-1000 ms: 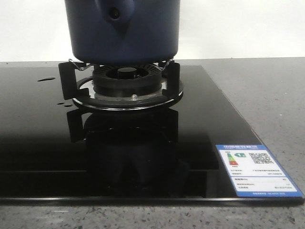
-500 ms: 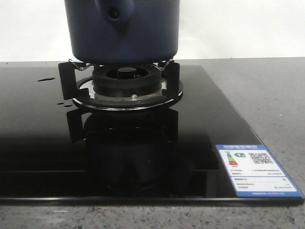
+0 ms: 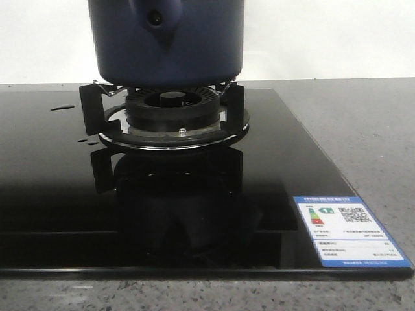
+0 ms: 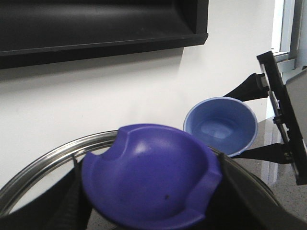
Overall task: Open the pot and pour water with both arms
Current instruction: 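Tilt the cup with the right gripper to pour water into the pot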
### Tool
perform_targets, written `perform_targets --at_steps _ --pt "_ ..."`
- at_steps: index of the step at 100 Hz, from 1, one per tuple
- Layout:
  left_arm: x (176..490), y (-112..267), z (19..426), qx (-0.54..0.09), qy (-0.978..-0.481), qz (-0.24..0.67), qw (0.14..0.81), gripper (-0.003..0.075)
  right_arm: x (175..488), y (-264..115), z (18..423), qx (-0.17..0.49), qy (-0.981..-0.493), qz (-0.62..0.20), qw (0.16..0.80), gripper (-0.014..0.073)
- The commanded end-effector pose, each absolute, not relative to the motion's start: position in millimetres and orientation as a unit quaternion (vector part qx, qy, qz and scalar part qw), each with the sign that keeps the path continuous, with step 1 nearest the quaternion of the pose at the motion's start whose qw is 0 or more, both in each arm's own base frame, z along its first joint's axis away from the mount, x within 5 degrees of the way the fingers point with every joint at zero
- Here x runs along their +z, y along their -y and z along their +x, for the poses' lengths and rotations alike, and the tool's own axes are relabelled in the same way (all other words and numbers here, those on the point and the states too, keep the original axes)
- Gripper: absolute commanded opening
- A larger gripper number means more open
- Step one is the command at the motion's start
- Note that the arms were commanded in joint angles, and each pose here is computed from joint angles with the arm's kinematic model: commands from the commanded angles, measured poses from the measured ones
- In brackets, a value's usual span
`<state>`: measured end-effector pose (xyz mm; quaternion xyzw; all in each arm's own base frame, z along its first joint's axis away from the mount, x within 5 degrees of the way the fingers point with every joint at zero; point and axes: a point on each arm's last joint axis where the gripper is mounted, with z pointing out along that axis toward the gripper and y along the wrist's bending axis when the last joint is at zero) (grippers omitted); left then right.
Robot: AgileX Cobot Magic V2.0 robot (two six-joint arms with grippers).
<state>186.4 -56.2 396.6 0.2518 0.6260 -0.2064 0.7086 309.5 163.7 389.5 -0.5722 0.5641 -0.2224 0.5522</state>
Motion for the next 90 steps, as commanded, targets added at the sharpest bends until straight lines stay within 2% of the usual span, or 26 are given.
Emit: perform_targets --at_steps 1,50,90 --pt "416.5 57.5 179.0 -0.248 -0.592 0.223 0.734 0.0190 424.5 -164.6 301.9 -0.248 -0.497 -0.552 0.622 0.0204" --pt "416.5 57.5 179.0 -0.248 -0.592 0.223 0.734 0.0190 430.4 -173.2 301.7 -0.317 -0.395 -0.590 0.629 0.0204" --pt "416.3 61.3 178.1 -0.254 -0.591 0.227 0.731 0.0190 431.0 -173.6 301.5 -0.327 -0.382 -0.595 0.627 0.0204"
